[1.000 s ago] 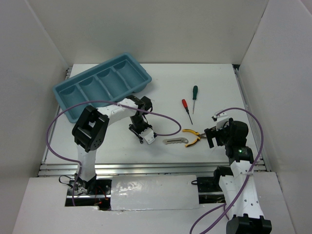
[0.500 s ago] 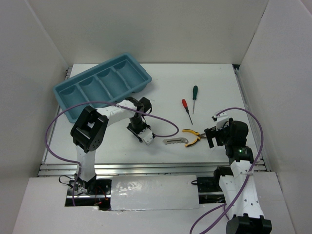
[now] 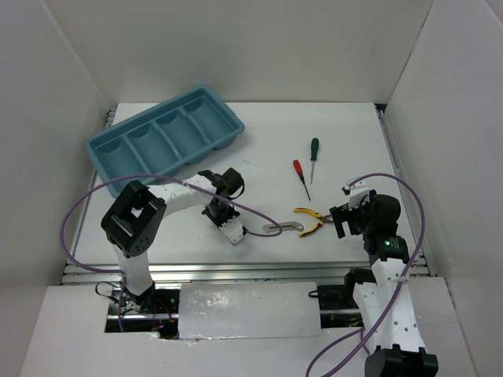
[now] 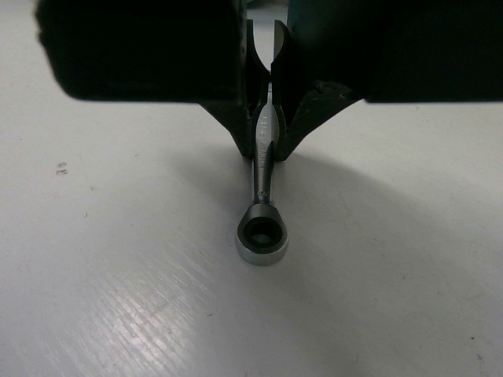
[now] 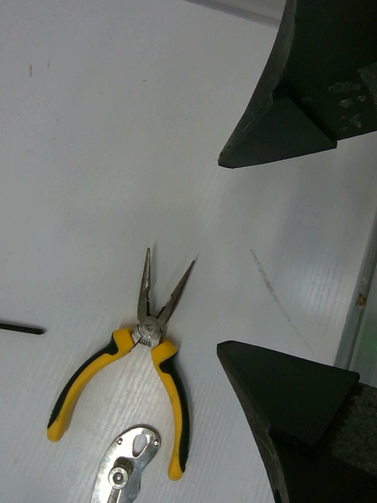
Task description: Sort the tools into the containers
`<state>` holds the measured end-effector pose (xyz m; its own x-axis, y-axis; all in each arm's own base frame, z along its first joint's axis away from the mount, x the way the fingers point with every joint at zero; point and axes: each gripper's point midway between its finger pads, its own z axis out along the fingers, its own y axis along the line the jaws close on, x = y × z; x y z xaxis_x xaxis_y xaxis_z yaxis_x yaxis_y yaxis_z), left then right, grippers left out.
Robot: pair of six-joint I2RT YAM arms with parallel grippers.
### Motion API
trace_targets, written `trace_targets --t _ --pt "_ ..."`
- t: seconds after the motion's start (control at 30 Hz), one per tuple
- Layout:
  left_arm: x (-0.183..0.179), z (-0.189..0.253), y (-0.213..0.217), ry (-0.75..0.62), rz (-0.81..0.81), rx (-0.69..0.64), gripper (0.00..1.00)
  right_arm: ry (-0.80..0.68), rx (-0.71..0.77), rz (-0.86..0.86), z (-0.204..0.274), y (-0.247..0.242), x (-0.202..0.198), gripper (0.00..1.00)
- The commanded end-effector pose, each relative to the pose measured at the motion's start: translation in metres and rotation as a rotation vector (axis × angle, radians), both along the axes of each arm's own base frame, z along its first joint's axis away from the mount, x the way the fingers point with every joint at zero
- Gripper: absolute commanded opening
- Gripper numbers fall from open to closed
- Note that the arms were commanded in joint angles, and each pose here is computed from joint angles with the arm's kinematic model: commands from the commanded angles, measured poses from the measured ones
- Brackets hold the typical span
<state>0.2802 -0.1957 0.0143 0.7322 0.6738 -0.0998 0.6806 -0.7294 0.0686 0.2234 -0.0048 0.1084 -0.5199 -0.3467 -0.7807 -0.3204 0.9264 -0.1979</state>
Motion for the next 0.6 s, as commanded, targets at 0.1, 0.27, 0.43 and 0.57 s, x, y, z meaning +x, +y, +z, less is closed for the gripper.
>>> trace_targets --t 0.1,0.27,0.43,0.57 --pt "-0.028 -0.011 0.002 0.064 0.024 0.028 0.03 -0.06 -0.006 -0.024 0.026 -0.004 0.006 1.0" --pt "-0.017 0.013 -0.025 0.087 0.163 -0.066 0.0 -0.064 -0.009 -0.026 0.026 -0.005 0.006 1.0" --pt "-0.003 0.046 -0.043 0.109 0.317 -0.119 0.0 -0.065 -0.007 -0.028 0.026 -0.005 0.007 1.0" --pt "0.019 0.081 -0.064 0.067 0.5 -0.214 0.0 -0.064 -0.008 -0.029 0.026 -0.006 0.006 1.0"
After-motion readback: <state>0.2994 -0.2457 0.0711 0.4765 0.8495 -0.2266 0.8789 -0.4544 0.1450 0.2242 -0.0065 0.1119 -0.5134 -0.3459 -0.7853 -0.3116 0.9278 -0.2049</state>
